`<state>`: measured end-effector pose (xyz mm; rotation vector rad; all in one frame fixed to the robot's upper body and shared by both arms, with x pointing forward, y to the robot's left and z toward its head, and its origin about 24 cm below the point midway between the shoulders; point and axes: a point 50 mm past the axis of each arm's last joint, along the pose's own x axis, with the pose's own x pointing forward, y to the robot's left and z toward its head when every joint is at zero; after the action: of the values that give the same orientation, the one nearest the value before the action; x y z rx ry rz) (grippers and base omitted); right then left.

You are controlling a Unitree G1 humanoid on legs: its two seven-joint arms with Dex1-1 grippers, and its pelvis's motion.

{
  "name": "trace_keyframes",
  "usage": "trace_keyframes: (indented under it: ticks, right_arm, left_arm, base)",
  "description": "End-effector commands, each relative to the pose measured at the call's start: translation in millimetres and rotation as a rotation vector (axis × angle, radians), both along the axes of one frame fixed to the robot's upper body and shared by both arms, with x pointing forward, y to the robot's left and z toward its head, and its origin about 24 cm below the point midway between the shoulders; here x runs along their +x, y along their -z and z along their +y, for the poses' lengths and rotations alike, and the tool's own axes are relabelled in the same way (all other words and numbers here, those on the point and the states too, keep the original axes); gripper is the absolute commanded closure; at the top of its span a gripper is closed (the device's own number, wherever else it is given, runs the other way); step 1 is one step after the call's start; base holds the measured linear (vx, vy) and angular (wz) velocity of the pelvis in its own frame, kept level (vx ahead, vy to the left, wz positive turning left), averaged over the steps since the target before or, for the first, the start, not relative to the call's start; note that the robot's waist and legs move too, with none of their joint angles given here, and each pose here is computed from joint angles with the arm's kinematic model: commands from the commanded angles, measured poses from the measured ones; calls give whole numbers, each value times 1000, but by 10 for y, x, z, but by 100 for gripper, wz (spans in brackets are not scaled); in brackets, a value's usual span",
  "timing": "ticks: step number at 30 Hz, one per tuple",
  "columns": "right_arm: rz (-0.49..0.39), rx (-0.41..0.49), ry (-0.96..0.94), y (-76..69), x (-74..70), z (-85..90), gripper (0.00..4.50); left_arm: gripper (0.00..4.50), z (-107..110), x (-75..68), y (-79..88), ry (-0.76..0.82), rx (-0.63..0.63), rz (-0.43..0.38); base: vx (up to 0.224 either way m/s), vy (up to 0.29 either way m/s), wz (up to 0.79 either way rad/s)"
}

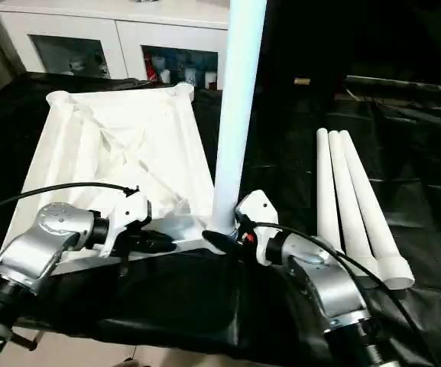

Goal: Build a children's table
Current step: Rotate leg to tighten

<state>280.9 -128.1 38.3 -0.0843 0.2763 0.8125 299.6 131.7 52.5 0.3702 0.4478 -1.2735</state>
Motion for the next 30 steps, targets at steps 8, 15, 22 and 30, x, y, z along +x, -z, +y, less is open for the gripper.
trace_keyframes:
  ticks: [8,15,22,30]
  right_arm:
    - [102,23,484,219,271,158,178]
    - [79,56,532,168,389,417,178]
    - [-21,140,435,18,391,378,108]
    - [-13,108,94,-47,107,183,47]
  left_arm:
    - [450,-585,248,27,-217,3,-53]
    - [450,-857,243,22,-227,-8,-55]
    - [450,-664,202,-11,-192,-27,-47]
    - [450,-370,70,-24,-37,-63,-23]
  base:
    - [0,0,0]
    - [0,0,0]
    - [0,0,0]
    - [0,0,0]
